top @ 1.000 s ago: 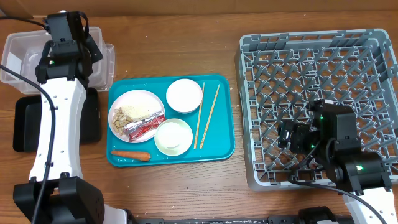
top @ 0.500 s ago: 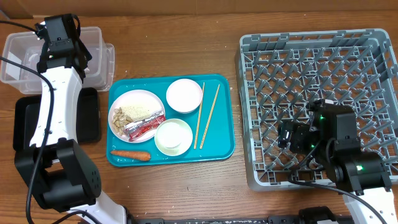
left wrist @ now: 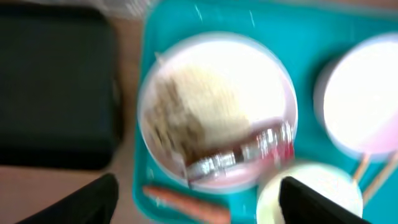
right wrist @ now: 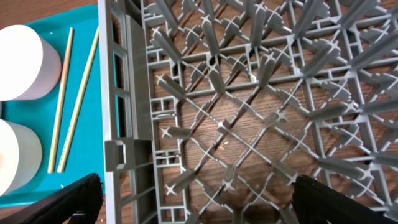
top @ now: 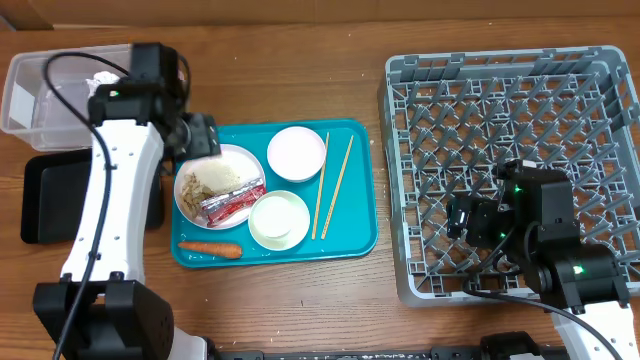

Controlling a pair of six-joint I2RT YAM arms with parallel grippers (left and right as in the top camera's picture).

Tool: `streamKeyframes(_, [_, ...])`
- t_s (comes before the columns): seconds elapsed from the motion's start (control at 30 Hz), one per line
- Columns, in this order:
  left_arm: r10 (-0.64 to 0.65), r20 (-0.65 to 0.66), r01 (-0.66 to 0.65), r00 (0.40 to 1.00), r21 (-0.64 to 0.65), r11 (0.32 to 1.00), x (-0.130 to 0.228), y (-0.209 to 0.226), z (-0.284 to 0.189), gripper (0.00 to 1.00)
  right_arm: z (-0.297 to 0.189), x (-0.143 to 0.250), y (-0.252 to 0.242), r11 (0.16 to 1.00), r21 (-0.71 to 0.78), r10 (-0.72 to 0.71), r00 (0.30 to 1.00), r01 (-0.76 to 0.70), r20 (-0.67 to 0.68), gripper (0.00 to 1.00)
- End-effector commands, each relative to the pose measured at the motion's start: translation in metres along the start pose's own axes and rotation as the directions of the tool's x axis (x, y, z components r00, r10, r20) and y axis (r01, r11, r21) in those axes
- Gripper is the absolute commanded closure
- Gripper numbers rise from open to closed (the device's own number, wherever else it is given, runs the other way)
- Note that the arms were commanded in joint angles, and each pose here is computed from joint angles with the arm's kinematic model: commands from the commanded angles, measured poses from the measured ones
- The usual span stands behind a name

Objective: Sort waste into correct bins and load items into the dishwasher
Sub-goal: 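Return the left gripper to the plate and grasp the red wrapper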

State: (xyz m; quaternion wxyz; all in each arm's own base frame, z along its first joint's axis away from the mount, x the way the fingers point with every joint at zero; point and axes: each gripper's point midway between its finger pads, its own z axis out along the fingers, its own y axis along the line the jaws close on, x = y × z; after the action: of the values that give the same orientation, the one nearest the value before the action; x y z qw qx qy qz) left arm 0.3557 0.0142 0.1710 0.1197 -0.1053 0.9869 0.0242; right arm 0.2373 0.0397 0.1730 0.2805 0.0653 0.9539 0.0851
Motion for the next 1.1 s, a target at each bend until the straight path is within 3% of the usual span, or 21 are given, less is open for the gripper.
streamKeyframes(0.0, [0.223, -0.127, -0.216, 0.966, 0.072, 0.974, 0.032, -0.022, 0.020, 0.10, -0.007, -0.009, 0.002, 1.000, -0.001, -0.003, 0.999, 0.003, 0.032, 0.00])
streamKeyframes(0.1, [0.346, -0.196, -0.333, 0.918, 0.095, 0.938, 0.052, -0.024, 0.039, 0.04, -0.007, -0.009, 0.002, 1.000, -0.001, -0.003, 0.999, 0.003, 0.032, 0.00])
streamKeyframes(0.23, [0.416, -0.258, -0.399, 0.872, 0.117, 0.910, 0.068, -0.023, 0.076, 0.02, -0.007, -0.009, 0.002, 1.000, -0.001, -0.003, 0.999, 0.003, 0.032, 0.00])
streamKeyframes(0.53, [0.425, -0.287, -0.416, 0.859, 0.093, 0.905, 0.062, -0.022, 0.118, 0.02, -0.007, -0.009, 0.002, 1.000, -0.002, -0.003, 0.999, 0.003, 0.032, 0.00])
streamKeyframes(0.63, [0.426, -0.323, -0.417, 0.845, 0.099, 0.903, 0.069, -0.021, 0.125, 0.19, -0.007, -0.009, 0.002, 1.000, -0.002, -0.003, 0.999, 0.003, 0.032, 0.00])
streamKeyframes(0.83, [0.425, -0.347, -0.421, 0.836, 0.093, 0.902, 0.073, -0.018, 0.123, 0.71, -0.007, -0.009, 0.002, 1.000, -0.002, -0.003, 0.999, 0.003, 0.032, 0.00])
streamKeyframes(0.93, [0.424, -0.349, -0.419, 0.836, 0.093, 0.903, 0.072, -0.018, 0.118, 0.91, -0.007, -0.009, 0.002, 1.000, -0.001, -0.003, 0.999, 0.003, 0.032, 0.00])
streamKeyframes(0.97, [0.422, -0.346, -0.417, 0.838, 0.091, 0.904, 0.070, -0.018, 0.116, 0.96, -0.007, -0.009, 0.002, 1.000, -0.002, -0.003, 0.999, 0.003, 0.032, 0.00])
streamKeyframes(1.07, [0.417, -0.332, -0.413, 0.846, 0.087, 0.907, 0.060, -0.020, 0.104, 0.96, -0.007, -0.009, 0.002, 1.000, -0.001, -0.003, 0.999, 0.003, 0.032, 0.00])
